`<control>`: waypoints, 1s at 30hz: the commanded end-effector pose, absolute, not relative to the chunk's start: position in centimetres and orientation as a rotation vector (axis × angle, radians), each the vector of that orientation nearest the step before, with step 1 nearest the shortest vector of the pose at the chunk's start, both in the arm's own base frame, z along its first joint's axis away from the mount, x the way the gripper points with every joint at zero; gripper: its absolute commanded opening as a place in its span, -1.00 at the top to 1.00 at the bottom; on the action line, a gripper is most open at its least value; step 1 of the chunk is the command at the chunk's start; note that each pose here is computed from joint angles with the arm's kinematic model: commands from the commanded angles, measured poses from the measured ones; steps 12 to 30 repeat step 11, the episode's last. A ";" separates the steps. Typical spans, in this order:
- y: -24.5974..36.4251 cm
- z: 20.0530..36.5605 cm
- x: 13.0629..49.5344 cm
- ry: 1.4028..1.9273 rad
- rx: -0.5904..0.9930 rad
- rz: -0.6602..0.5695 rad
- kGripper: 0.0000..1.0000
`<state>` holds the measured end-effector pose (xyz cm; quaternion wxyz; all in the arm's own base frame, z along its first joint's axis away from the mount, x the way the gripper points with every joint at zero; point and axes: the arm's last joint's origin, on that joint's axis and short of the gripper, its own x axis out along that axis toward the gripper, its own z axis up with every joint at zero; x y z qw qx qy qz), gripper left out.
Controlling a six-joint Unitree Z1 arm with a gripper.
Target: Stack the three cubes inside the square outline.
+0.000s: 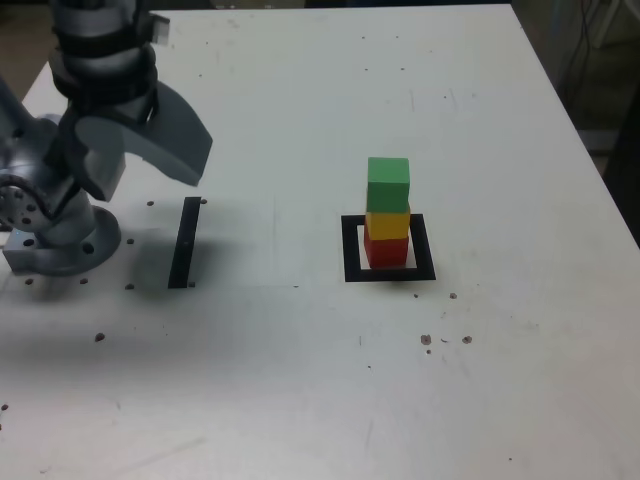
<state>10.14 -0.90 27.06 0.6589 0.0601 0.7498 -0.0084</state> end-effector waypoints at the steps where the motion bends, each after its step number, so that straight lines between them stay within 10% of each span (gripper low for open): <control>1: -0.9 26.4 10.2 1.705 0.126 -0.019 -0.99; 11: -1.1 24.1 10.5 1.788 0.092 -0.027 -0.99; 30: -1.1 24.1 10.5 1.788 0.092 -0.027 -0.99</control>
